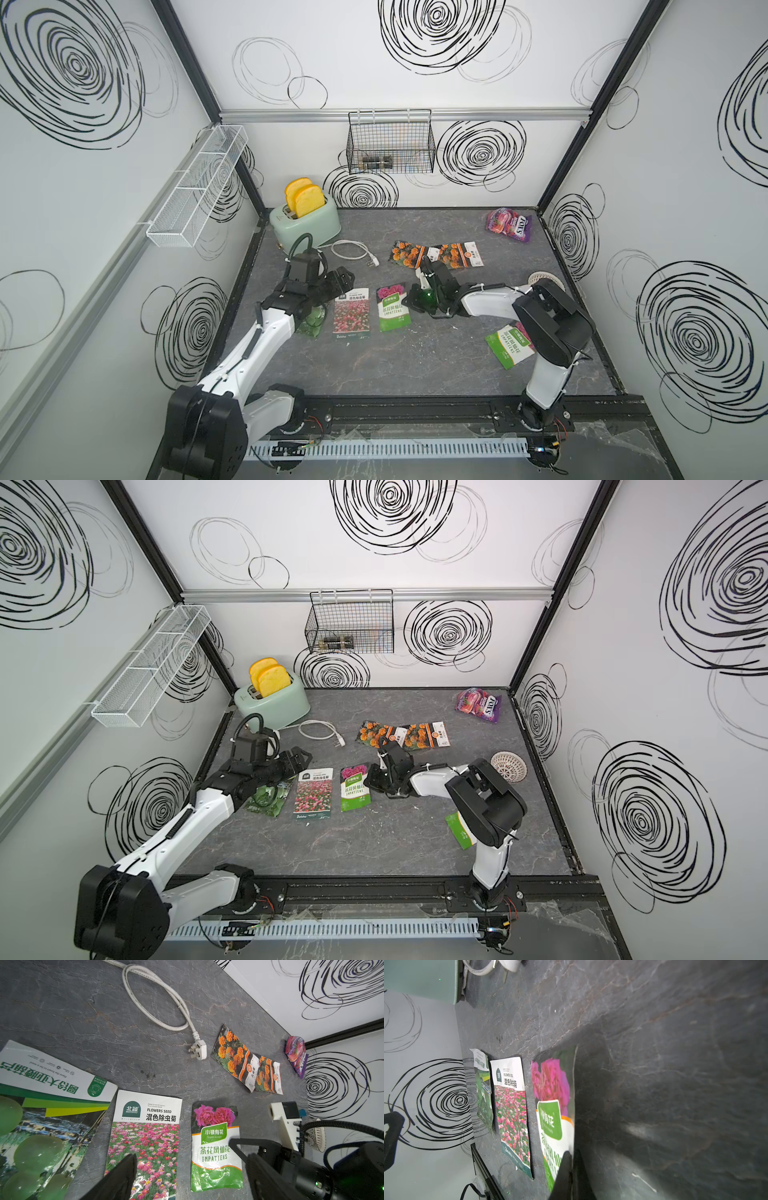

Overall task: Arrange the seed packets in a row
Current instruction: Place the seed packet at the center of the board.

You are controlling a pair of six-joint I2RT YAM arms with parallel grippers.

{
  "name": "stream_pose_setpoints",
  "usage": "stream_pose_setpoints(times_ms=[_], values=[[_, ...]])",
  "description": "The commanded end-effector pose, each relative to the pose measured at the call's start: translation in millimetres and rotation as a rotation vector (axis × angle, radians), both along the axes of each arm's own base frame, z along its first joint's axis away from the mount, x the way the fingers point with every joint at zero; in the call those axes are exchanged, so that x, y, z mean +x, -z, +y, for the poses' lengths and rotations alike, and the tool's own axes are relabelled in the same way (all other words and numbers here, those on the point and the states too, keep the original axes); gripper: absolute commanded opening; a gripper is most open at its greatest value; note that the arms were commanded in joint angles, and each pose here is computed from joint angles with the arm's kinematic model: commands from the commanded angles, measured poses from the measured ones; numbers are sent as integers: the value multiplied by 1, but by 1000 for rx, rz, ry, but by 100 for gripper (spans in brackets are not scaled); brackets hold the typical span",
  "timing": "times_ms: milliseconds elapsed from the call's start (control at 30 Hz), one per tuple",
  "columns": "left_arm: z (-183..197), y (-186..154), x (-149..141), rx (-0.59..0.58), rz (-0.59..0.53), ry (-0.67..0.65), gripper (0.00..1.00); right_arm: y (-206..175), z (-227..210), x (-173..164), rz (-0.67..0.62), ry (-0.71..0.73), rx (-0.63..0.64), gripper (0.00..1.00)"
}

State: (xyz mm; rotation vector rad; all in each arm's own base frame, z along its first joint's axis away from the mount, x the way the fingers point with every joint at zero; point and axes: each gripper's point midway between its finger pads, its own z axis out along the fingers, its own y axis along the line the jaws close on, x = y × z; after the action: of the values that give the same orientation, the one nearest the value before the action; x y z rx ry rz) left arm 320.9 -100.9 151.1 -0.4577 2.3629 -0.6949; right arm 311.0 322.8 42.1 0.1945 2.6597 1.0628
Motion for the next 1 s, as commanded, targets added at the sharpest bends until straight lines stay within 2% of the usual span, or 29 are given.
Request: stream_pose_setpoints(times_ms=[0, 200, 367, 433, 533, 667, 967], values=[[1, 0, 2, -3, -20, -17, 87, 11, -1, -5, 45, 27, -34, 0], [-1, 5, 0, -5, -11, -18, 87, 19, -3, -11, 62, 25, -55, 6], [-3, 7, 0, 0, -7, -16, 87, 23, -4, -16, 64, 18, -81, 23], [-3, 7, 1, 2, -8, -17, 87, 24, -5, -18, 62, 19, -90, 36], [-2, 5, 2, 7, -11, -18, 87, 21, -9, -18, 52, 28, -112, 47], [-1, 3, 2, 15, -14, -21, 87, 8, -17, -17, 15, 40, -132, 58], [18, 19, 1, 81, 35, -41, 89, -36, -39, -19, -139, -36, -220, 68]])
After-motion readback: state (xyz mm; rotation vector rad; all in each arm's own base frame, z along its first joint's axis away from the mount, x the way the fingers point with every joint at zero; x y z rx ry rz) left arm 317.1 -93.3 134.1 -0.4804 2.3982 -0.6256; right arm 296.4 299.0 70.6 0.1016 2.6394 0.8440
